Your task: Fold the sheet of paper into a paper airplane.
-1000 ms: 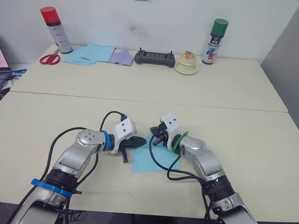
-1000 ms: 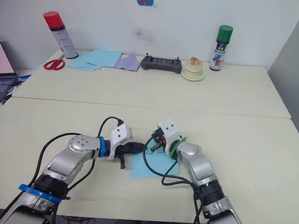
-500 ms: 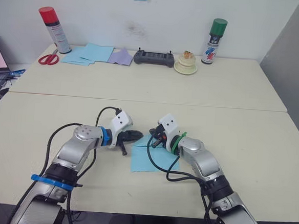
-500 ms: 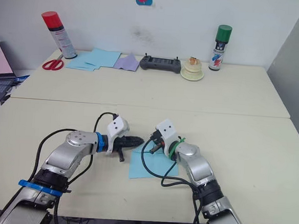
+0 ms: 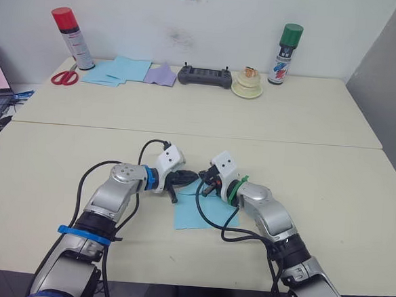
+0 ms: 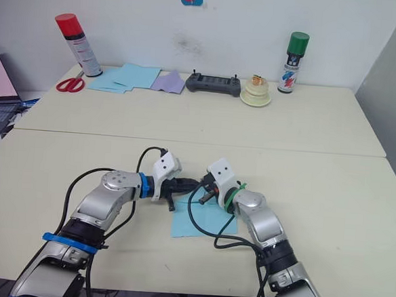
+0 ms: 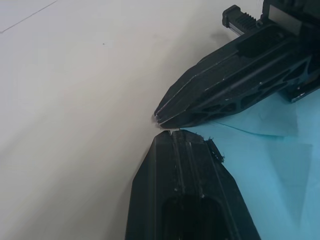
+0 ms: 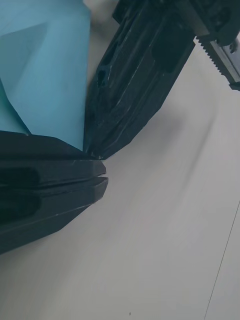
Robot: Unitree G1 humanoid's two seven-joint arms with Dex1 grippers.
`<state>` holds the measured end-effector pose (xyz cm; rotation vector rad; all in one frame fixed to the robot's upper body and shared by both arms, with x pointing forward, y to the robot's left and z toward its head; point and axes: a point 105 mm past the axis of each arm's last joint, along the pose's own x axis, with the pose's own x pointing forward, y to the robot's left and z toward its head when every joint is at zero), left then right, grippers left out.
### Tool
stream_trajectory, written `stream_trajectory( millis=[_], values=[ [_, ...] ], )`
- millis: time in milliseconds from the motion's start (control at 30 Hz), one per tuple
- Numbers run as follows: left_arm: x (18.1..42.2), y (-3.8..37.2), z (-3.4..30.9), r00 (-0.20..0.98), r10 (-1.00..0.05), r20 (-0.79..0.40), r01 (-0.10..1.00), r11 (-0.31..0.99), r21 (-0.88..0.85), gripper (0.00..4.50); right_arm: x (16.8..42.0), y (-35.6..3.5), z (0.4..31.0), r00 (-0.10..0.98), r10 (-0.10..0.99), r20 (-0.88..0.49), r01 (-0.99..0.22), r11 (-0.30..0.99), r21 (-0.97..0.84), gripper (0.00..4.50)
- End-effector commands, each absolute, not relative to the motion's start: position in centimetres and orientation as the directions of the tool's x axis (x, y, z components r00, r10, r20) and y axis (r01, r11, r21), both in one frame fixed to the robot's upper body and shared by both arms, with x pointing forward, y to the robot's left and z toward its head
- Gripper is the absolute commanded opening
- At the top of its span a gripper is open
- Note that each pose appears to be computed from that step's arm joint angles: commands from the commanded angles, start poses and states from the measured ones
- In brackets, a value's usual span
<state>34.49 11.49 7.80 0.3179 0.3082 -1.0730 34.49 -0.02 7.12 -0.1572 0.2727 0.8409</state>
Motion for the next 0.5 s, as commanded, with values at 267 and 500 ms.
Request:
stream_trajectory(
  millis=[267, 500],
  values=[
    [33.3, 11.5, 6.4, 0.373, -0.778, -0.506, 0.928, 0.324, 0.185, 0.04, 34.1, -0.7, 5.3, 0.629, 0.684, -0.370, -0.740, 0.673, -0.013, 0.00],
    [31.2, 13.5, 3.4, 0.291, -0.709, -0.642, 0.951, 0.288, 0.113, 0.04, 34.1, -0.8, 5.3, 0.626, 0.683, -0.376, -0.740, 0.673, -0.011, 0.00]
  ],
)
